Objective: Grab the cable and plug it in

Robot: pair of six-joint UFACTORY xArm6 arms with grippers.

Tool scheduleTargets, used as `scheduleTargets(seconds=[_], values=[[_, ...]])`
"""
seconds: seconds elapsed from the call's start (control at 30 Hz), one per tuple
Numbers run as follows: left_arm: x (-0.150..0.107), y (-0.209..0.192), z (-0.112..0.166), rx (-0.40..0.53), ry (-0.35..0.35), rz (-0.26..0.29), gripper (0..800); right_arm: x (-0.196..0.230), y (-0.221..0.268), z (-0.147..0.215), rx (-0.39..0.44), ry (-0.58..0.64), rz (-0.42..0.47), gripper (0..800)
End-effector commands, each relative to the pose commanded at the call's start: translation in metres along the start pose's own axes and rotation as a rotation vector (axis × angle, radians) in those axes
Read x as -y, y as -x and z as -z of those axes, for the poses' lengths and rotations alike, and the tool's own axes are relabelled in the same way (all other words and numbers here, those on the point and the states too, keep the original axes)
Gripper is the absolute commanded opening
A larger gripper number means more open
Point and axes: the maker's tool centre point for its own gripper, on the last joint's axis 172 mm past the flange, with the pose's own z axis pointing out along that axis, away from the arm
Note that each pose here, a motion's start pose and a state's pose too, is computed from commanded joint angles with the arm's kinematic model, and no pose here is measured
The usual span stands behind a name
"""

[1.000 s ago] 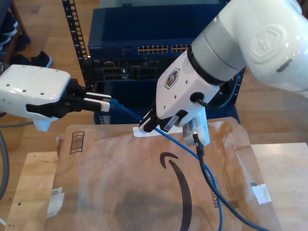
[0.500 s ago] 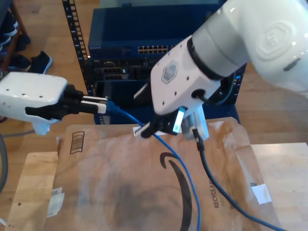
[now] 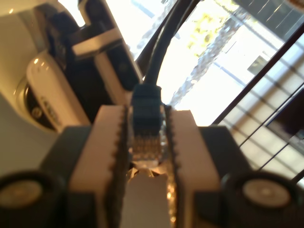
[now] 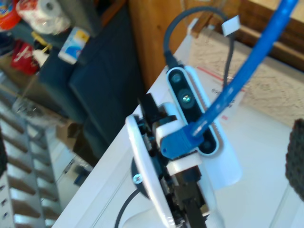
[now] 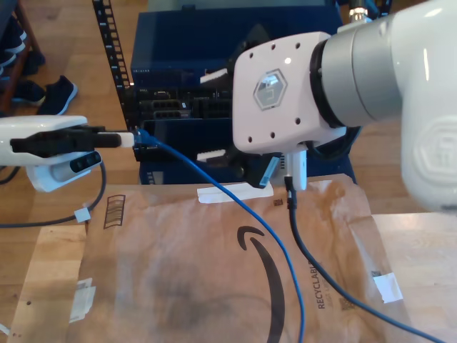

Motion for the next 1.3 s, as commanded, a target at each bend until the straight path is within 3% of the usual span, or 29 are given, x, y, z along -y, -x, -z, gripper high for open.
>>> scheduleTargets(seconds=[0.2, 0.33, 0.97, 1.17, 1.3], values=[[0.012, -0.004, 0.001, 0.021, -0.09, 0.038, 1, -0.001, 0.031, -0.005, 0.038, -0.081, 0.111, 793], [0.029, 0.006, 0.0, 0.059, -0.157, 0.006, 1, -0.02, 0.045, -0.014, 0.066, -0.102, 0.166, 792], [0.042, 0.006, 0.002, 0.075, -0.215, 0.008, 2, -0.036, 0.061, -0.011, 0.104, -0.142, 0.235, 735], [0.049, 0.005, 0.001, 0.069, -0.239, 0.012, 6, -0.029, 0.061, -0.008, 0.106, -0.217, 0.276, 626], [0.049, 0.005, 0.001, 0.065, -0.241, 0.023, 7, -0.039, 0.071, -0.011, 0.123, -0.209, 0.3, 621]])
